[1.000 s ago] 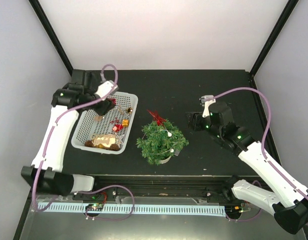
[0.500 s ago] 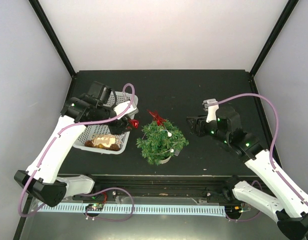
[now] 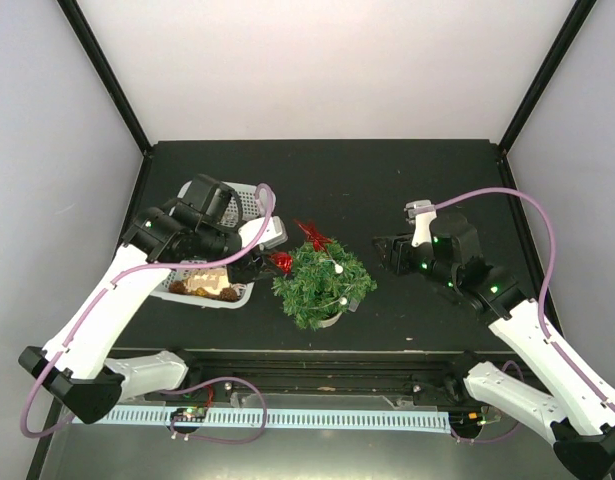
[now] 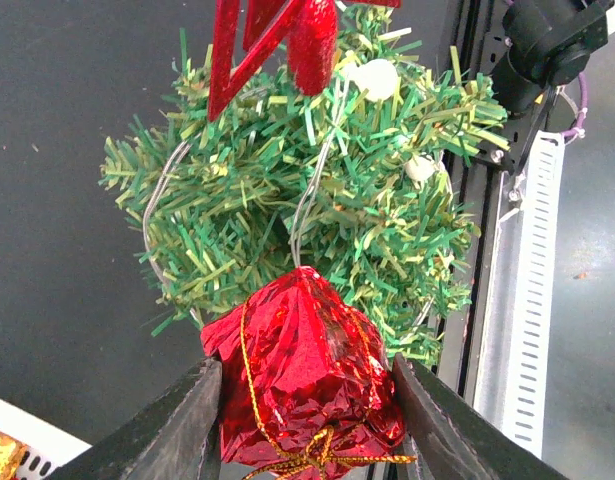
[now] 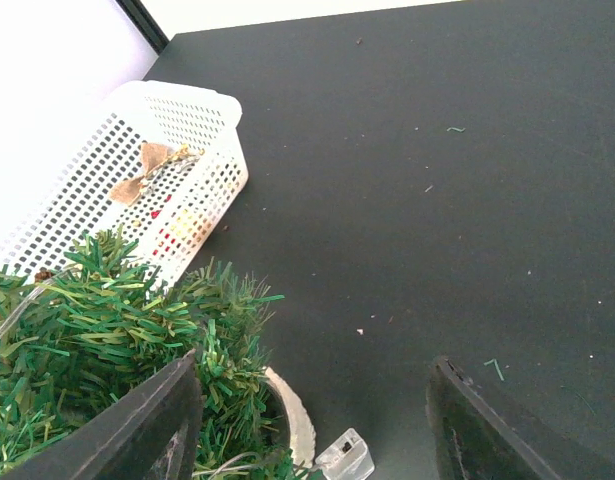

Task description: Decorate the small christmas tree

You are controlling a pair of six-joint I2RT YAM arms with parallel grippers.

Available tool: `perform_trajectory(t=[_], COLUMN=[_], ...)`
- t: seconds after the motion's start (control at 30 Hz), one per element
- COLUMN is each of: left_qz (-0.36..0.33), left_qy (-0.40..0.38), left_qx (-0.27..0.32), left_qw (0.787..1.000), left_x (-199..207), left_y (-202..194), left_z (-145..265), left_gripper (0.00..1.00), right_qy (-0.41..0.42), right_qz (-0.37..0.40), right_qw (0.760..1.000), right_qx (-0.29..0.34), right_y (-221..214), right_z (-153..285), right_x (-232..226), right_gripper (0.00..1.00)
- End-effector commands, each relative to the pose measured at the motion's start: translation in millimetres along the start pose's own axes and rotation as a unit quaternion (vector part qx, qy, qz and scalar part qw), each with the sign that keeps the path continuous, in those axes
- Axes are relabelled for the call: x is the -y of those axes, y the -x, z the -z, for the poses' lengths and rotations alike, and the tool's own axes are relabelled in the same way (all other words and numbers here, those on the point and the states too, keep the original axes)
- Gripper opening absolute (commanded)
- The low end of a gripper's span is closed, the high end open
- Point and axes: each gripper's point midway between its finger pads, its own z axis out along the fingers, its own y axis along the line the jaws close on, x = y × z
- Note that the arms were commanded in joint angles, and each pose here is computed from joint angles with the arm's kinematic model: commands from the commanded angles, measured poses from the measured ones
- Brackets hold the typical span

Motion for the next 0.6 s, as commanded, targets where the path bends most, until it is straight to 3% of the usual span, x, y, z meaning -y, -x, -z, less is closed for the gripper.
perform_trajectory(t=[0.0,0.57], left_qz=[-0.01,-0.013], left_qy=[-0.012,-0.012], left_qx=[0.022,0.004], left_qw=[1.0,1.0], left_x=[3,-13], left_y=[13,11], left_z=[-6,-40], left_gripper=[0.45,0.45], right_qy=[0.009,0.008], right_qz=[-0.008,-0.001], right_qw=[1.0,1.0], right_qx=[0.003,0.011], right_y=[2,6], right_z=[2,5], right_x=[-3,-3], right_gripper=[0.63,0.63])
